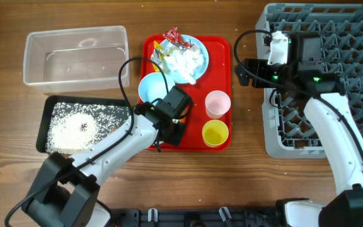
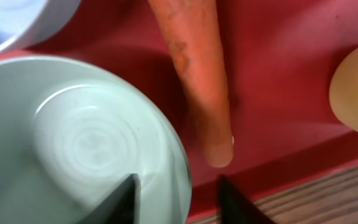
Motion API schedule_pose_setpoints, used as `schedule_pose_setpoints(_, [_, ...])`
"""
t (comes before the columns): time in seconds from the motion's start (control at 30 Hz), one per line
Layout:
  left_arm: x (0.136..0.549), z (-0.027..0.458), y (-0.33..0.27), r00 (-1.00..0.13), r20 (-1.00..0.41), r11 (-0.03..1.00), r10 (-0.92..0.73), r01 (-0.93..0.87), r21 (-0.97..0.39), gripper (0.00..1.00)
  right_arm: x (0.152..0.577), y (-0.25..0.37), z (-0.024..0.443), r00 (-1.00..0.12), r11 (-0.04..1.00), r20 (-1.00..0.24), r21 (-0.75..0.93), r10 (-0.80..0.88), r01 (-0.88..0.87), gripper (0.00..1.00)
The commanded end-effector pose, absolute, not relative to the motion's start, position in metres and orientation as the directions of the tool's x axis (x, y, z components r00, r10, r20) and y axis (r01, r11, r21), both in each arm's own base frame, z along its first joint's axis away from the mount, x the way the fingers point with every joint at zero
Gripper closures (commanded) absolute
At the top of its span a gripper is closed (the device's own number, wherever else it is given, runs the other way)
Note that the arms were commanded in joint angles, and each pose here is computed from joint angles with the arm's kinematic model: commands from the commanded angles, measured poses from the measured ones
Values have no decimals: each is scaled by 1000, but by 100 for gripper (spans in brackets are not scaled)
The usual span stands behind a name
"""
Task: Sort waste into correct bins and load items into the dishwasher rack
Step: 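Return the green bowl to the red tray and grasp the carrot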
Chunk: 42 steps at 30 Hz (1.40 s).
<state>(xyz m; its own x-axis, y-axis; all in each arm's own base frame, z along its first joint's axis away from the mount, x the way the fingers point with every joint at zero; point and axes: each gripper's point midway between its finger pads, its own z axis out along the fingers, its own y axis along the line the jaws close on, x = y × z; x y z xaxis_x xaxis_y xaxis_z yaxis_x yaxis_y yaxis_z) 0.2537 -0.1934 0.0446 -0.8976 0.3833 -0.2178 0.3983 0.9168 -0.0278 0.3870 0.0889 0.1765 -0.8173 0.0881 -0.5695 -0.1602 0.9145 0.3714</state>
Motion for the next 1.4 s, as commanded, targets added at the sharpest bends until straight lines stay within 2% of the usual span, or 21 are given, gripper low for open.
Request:
schedule_pose_setpoints(0.0, [278, 79, -214, -878, -305, 915, 369, 401, -48, 23, 391, 88, 177, -817, 913, -569, 378, 97, -154, 5])
schedule_pose_setpoints(0.1, [307, 112, -238, -836, -435, 909, 335, 408, -85, 13, 391, 88, 177, -815, 913, -571, 377, 97, -155, 5])
schedule_pose_setpoints(0.17, [316, 112, -245, -825, -463, 907, 325, 410, -94, 14, 391, 88, 177, -815, 913, -572, 375, 94, -158, 5])
schedule_pose_setpoints(0.3, [329, 75, -249, -865, -423, 935, 270, 340, -99, 31, 389, 88, 176, -819, 914, -566, 375, 91, -157, 5])
schedule_pose_setpoints(0.4, [338, 58, -246, -906, -397, 967, 149, 217, -132, 34, 388, 88, 175, -823, 914, -561, 375, 91, -155, 5])
schedule_pose_setpoints(0.5, [336, 42, -244, -934, -352, 981, 56, 117, -154, 41, 388, 88, 175, -822, 915, -562, 373, 91, -154, 5])
schedule_pose_setpoints(0.57, [333, 29, -243, -950, -312, 986, -7, 46, -162, 42, 389, 87, 175, -822, 917, -562, 369, 91, -151, 5])
schedule_pose_setpoints(0.77, [326, -6, -239, -971, -236, 992, -30, 0, -128, 41, 389, 86, 175, -822, 919, -562, 366, 91, -149, 5])
schedule_pose_setpoints(0.8, [325, -8, -239, -972, -232, 992, -29, 1, -128, 47, 389, 85, 174, -821, 921, -563, 360, 91, -145, 5])
schedule_pose_setpoints(0.87, [328, -7, -241, -970, -242, 991, -31, 3, -137, 84, 389, 84, 174, -821, 924, -564, 355, 92, -140, 5])
schedule_pose_setpoints(0.9, [328, -6, -243, -970, -241, 989, -31, 5, -145, 96, 389, 84, 174, -821, 924, -564, 355, 91, -141, 5])
schedule_pose_setpoints(1.03, [334, 20, -249, -964, -261, 979, -47, 8, -206, 96, 389, 84, 174, -821, 924, -564, 355, 92, -141, 5])
schedule_pose_setpoints(1.13, [344, 69, -241, -947, -310, 970, -86, -8, -244, 96, 389, 84, 174, -821, 924, -564, 355, 92, -141, 5])
schedule_pose_setpoints(1.27, [339, 146, -207, -911, -378, 954, -162, -47, -296, 96, 390, 84, 174, -820, 924, -564, 355, 91, -141, 5])
schedule_pose_setpoints(1.37, [320, 181, -146, -891, -365, 944, -269, -168, -285, 96, 389, 84, 174, -821, 924, -564, 356, 92, -141, 5])
